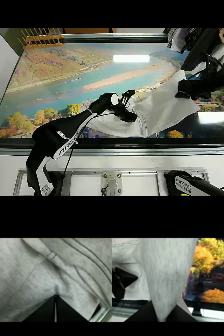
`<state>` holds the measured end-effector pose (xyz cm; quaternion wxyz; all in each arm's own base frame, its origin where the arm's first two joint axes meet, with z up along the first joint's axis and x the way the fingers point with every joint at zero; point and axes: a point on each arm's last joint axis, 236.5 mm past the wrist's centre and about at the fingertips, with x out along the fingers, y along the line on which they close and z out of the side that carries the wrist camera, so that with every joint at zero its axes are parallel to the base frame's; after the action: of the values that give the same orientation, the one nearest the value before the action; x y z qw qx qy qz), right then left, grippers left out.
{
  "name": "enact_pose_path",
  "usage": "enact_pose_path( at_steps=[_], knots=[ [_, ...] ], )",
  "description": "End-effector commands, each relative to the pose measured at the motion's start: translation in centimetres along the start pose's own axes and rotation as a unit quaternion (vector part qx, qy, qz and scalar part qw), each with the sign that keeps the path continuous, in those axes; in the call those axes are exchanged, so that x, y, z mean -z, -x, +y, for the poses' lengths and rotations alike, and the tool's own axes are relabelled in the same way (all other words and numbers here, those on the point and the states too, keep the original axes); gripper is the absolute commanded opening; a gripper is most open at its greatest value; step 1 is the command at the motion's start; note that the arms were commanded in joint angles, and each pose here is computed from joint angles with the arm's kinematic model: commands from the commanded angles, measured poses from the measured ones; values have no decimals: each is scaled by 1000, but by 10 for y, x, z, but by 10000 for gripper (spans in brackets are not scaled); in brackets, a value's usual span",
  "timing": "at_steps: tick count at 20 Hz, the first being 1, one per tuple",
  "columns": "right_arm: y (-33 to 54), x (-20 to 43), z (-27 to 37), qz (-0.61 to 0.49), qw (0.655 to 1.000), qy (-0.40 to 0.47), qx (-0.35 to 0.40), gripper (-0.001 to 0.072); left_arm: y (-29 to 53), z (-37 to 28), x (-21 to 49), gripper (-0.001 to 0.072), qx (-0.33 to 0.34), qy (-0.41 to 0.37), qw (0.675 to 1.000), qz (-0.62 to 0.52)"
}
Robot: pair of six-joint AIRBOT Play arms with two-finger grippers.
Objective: Fold the clothes and pants, and hang the long-sleeved shirts on hangers.
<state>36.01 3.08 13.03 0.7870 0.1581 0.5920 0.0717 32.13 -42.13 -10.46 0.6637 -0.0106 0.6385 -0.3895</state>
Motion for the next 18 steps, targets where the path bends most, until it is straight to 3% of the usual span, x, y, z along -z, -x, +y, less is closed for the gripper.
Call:
enact_pose_path(
  at_steps=[1, 8, 13, 18],
  knots=[
    [12, 1, 38, -5, 1000, 6, -9, 29, -12, -9, 1, 28, 6, -13, 1000, 17],
    [2, 11, 72, -7, 1000, 5, 17, 29, 52, 7, -30, 27, -5, -9, 999, -39],
    [-12, 13, 119, -20, 1000, 2, -13, 29, 161, 60, -64, 28, -50, 5, 990, -134],
    [-52, 28, 186, -8, 999, -3, -49, 28, 261, 126, -62, 27, -79, 68, 974, -200]
  ],
)
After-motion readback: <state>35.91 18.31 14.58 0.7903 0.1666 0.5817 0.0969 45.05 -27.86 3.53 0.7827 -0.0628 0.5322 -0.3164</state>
